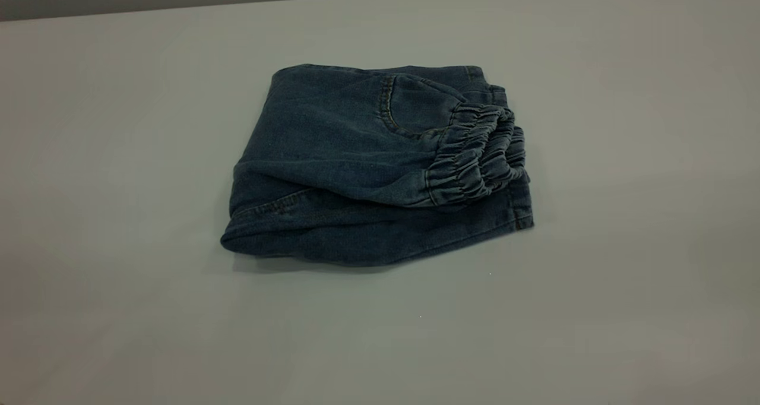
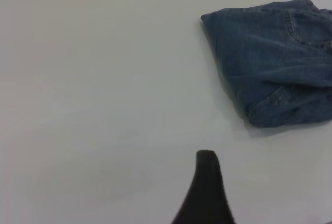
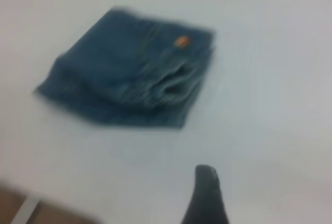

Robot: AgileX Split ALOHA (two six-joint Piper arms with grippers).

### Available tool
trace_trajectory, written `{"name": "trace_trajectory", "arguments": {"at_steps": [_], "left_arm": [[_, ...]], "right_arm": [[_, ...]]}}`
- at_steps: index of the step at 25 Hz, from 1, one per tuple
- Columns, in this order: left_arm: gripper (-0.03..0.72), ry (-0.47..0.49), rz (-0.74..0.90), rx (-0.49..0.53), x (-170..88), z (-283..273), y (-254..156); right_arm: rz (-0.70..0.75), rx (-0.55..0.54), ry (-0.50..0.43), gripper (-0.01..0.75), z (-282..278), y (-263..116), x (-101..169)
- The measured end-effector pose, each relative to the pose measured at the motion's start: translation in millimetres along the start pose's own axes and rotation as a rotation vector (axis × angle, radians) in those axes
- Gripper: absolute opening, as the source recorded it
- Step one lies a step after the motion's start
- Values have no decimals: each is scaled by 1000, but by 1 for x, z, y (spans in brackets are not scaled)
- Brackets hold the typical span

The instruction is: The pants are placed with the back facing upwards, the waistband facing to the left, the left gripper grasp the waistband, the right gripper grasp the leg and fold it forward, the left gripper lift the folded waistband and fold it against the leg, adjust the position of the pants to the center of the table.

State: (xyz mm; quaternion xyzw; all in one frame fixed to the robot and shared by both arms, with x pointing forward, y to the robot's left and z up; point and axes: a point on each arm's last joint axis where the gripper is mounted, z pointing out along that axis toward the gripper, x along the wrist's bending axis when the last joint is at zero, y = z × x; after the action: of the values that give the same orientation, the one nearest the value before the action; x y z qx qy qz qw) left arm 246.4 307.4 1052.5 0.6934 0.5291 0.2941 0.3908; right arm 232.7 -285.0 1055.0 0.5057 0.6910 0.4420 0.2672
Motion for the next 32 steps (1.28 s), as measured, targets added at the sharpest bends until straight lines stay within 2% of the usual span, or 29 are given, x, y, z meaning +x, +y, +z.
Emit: {"name": "trace_trajectory", "arguments": {"at_steps": [4, 10, 13, 18, 21, 32], "left_arm": [[529, 0, 0, 1, 0, 0, 0], [529, 10, -8, 0, 0, -1, 0], [529, 77, -53, 0, 0, -1, -1], [529, 243, -151, -45, -1, -8, -5], [529, 302, -181, -67, -2, -12, -8], [529, 307, -183, -67, -1, -12, -7]], "right_arm": [[31, -29, -67, 476, -3, -2, 1], [29, -31, -64, 476, -2, -1, 1], [29, -31, -64, 476, -2, -1, 1], [29, -31, -64, 476, -2, -1, 1], [29, -31, -64, 476, -2, -1, 1], [29, -31, -64, 476, -2, -1, 1]]}}
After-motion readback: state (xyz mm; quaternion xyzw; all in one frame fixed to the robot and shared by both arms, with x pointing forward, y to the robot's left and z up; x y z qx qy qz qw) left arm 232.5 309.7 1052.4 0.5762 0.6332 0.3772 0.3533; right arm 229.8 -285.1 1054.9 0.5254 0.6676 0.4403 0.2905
